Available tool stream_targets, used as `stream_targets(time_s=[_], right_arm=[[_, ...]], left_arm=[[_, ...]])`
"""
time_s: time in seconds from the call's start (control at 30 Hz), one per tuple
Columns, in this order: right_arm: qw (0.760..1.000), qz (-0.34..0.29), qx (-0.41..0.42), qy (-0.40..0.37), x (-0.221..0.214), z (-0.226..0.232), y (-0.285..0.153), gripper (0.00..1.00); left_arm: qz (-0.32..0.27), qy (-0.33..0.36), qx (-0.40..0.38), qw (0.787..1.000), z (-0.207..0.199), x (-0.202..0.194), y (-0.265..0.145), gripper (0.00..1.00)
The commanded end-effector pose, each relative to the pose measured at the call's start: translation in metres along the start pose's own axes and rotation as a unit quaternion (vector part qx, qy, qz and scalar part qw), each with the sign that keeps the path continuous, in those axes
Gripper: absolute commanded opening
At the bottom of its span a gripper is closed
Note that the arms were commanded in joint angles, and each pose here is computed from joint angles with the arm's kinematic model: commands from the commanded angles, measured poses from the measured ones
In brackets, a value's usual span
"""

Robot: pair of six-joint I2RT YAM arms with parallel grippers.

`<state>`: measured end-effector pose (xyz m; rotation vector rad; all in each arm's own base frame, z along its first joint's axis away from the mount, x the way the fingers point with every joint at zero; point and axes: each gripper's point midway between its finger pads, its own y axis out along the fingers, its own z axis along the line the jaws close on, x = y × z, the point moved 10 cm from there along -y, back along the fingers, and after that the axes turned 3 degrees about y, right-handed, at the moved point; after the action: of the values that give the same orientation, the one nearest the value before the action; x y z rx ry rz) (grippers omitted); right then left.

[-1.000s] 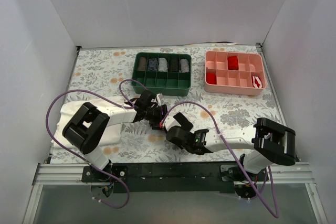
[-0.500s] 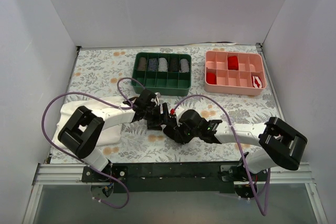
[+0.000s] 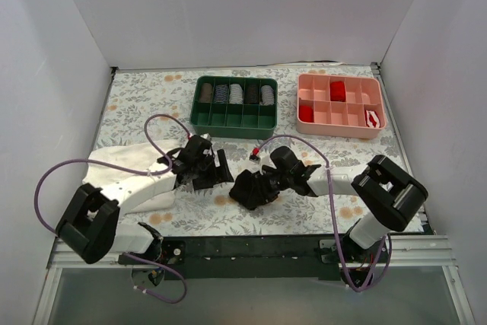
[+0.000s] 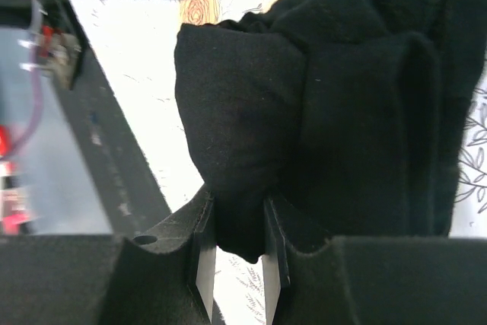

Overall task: Roll the underwear
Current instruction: Roll the underwear to the center of the board.

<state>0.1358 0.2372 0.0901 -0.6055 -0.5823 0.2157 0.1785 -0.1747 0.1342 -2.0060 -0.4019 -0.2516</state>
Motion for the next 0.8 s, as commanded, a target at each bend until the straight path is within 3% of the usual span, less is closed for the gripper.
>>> stream_targets(time_s=[0.0,0.17,0.47,0.77], right_arm=[[0.995,0.015,0.068,0.068,0.003,-0.005,-0.002,0.12],[0.988,0.015,0.097,0.117,0.015,-0.008,-0.004,0.12],[0.966,0.030,0.124,0.227,0.014,-0.023,-0.005,0.13],[0.959,0.008,0.145,0.245,0.021,-0.020,-0.006,0.14]], left_arm=[[-0.037,0.005,-0.050,0.998,0.006,-0.010,-0.012,0.78],[-0.044,0.028,-0.135,0.989,0.005,-0.023,-0.016,0.77],[-0.078,0.033,-0.167,0.982,0.001,-0.021,-0.008,0.77],[-0.075,0.010,-0.167,0.983,-0.005,-0.021,0.002,0.75]])
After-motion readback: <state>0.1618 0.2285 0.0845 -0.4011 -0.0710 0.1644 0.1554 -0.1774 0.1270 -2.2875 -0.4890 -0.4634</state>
